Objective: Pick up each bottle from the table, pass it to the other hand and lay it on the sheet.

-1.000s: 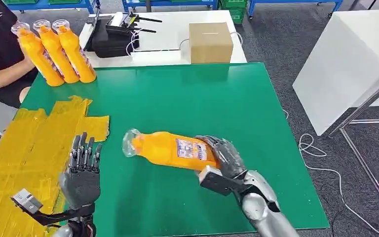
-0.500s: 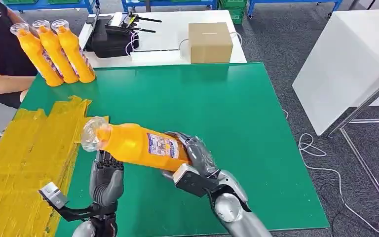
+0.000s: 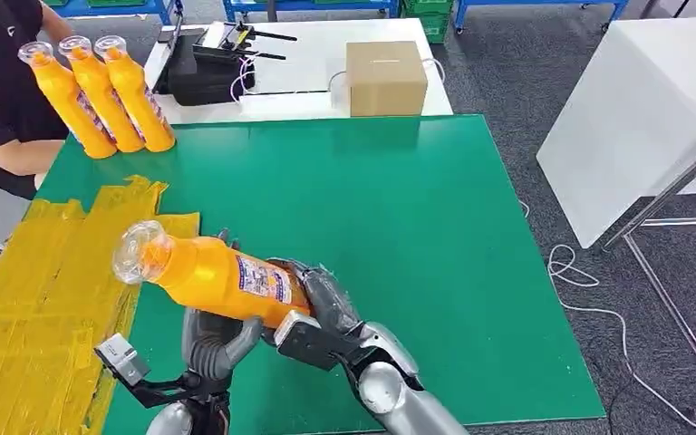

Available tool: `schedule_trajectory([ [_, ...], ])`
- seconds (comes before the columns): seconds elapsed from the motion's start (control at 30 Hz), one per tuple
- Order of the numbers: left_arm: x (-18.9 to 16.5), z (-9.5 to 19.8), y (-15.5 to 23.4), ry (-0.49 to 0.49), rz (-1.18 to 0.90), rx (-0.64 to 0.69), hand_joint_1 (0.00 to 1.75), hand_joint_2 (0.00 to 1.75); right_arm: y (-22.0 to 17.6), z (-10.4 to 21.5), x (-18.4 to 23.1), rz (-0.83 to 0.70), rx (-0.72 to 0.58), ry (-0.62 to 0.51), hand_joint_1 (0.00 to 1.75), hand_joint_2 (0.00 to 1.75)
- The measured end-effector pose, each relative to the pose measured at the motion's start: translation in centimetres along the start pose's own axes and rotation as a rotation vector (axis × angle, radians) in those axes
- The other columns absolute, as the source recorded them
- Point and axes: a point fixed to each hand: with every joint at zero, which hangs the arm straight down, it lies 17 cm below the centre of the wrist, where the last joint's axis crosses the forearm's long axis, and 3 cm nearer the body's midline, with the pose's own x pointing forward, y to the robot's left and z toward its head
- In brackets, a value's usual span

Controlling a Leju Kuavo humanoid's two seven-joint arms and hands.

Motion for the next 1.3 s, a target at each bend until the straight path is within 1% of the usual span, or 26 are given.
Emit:
schedule_trajectory([
  [0.13,-0.2,0.5,0.8,0.01,-0.014,0.015,0.0,1.75,1.5,-0.1,-0.6,0.007,0.034,0.017,1.75,1.75],
  [0.17,-0.2,0.7,0.9,0.012,-0.017,0.018,1.17,1.75,1.8,-0.1,-0.7,0.009,0.042,0.02,1.75,1.75],
  [0.2,-0.2,0.8,1.1,0.013,-0.02,0.022,1.75,1.75,2.2,-0.1,-0.8,0.01,0.05,0.022,1.75,1.75],
  [0.37,-0.4,1.6,2.4,0.022,-0.036,0.056,1.75,1.75,4.6,0.2,-1.0,0.033,0.11,0.029,1.75,1.75],
  [0.77,-0.4,2.2,3.6,0.025,-0.051,0.086,1.75,1.75,6.0,0.5,-1.5,0.036,0.142,0.043,1.75,1.75],
  [0.8,-0.4,2.2,3.6,0.026,-0.051,0.086,1.75,1.75,6.0,0.5,-1.6,0.035,0.141,0.044,1.61,1.75],
  [0.83,-0.4,2.2,3.6,0.026,-0.05,0.086,1.75,1.75,6.0,0.5,-1.6,0.035,0.14,0.045,0.44,1.75],
  [0.87,-0.4,2.2,3.7,0.025,-0.05,0.087,1.75,1.75,6.0,0.5,-1.6,0.035,0.137,0.045,0.0,1.75],
  [0.9,-0.3,2.2,3.7,0.021,-0.057,0.087,1.75,1.75,5.9,0.6,-1.6,0.035,0.133,0.045,0.0,0.0],
  [1.0,-0.2,2.0,3.9,0.008,-0.162,0.084,1.75,1.75,5.7,1.1,-1.9,0.032,0.099,0.046,0.0,0.0],
  [1.1,0.3,1.2,5.0,-0.013,-0.401,0.08,1.75,1.75,4.3,1.9,-1.6,0.0,0.036,0.03,0.0,0.0],
  [1.17,0.8,0.4,7.0,-0.021,-0.678,0.091,1.75,1.75,2.4,2.5,-1.0,-0.023,-0.018,-0.001,0.0,0.0],
  [1.23,2.1,-0.1,10.2,-0.037,-0.972,0.13,1.75,1.75,-0.5,3.1,-0.3,-0.042,-0.084,-0.035,0.0,0.0],
  [1.27,2.9,-0.3,11.5,-0.052,-1.077,0.135,1.75,1.75,-1.7,3.3,0.0,-0.046,-0.106,-0.047,0.0,0.0],
  [1.3,3.6,-0.4,12.4,-0.063,-1.131,0.147,1.75,1.75,-2.8,3.5,0.1,-0.046,-0.123,-0.053,0.0,0.0],
])
